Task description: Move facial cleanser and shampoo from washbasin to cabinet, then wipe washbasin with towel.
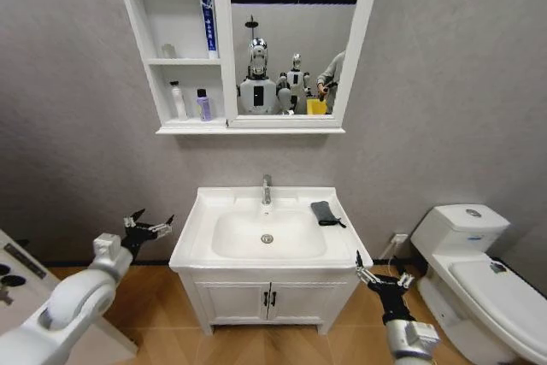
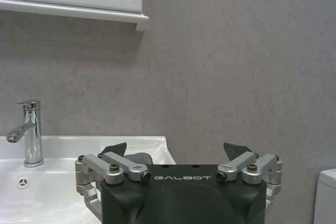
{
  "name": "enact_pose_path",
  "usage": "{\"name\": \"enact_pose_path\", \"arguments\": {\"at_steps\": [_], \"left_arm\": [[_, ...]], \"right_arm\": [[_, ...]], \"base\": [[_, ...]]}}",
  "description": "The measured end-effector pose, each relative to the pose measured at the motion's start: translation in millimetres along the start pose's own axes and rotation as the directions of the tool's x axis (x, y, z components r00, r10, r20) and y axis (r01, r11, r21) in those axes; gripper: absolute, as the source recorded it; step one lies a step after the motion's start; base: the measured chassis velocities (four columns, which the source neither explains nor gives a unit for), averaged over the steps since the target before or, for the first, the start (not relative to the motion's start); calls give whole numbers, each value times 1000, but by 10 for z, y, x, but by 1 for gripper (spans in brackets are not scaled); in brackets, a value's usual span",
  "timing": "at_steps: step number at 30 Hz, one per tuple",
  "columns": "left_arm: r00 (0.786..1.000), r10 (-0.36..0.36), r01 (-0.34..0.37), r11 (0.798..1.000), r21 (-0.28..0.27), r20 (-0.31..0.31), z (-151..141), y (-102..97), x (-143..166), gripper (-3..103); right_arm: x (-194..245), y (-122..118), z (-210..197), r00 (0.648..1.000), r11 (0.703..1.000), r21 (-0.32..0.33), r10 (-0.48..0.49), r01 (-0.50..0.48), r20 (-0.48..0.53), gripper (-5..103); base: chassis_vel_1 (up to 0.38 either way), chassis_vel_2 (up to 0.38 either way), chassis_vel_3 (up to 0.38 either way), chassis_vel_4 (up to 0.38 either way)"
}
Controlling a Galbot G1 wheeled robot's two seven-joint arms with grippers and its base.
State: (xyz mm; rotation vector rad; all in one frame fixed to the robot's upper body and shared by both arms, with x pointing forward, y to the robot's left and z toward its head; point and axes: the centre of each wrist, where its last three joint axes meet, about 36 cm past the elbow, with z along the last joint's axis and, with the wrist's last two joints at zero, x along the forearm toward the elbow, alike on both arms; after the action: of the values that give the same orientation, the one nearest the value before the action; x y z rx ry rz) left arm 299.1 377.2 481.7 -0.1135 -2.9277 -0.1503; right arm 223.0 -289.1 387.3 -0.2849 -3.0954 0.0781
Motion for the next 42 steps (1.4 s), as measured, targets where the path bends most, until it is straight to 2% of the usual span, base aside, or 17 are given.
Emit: {"name": "enact_pose_path", "arguments": {"at_steps": [2,4,7,16,32,34,37,39,40,41,42], "left_arm": [[1000,3,-3,1000,21,3,33,-62,91,100],[1000,9,-10,998,65,9,74,-224,270,100],[999,22,-24,996,86,23,64,-323,349,100],[998,36,-41,995,94,55,21,-422,355,100],[998,50,-53,996,77,44,65,-491,351,100],[998,49,-52,996,77,44,64,-492,349,100],[998,49,-52,996,77,44,64,-492,348,100],[998,49,-52,996,77,43,65,-491,347,100],[998,48,-52,996,77,43,65,-491,346,100],[998,48,-52,996,77,43,65,-491,346,100],[998,49,-52,996,77,43,65,-491,346,100]], "right_arm": [[-3,5,-16,1000,1000,-2,-6,6,-5,100],[-7,26,-68,1000,1000,-16,-17,17,-18,100],[-6,42,-92,999,1000,-23,-20,20,-25,100],[16,26,-167,999,1000,-19,-22,21,-27,100],[-43,-20,-301,999,999,-43,-28,26,-42,100],[-299,-67,-500,996,996,-80,-50,45,-71,100],[-483,-98,-636,995,995,-86,-61,54,-80,100],[-1052,-207,-893,993,994,-100,-57,46,-102,100],[-1310,-268,-941,990,993,-113,-46,31,-132,100],[-1310,-268,-941,990,993,-113,-46,31,-132,100],[-1651,-352,-958,983,991,-135,-37,13,-179,100]], "base": [[0,0,0,0],[0,0,0,0],[0,0,0,0],[0,0,0,0],[0,0,0,0],[0,0,0,0],[0,0,0,0],[0,0,0,0],[0,0,0,0],[0,0,0,0],[0,0,0,0]]}}
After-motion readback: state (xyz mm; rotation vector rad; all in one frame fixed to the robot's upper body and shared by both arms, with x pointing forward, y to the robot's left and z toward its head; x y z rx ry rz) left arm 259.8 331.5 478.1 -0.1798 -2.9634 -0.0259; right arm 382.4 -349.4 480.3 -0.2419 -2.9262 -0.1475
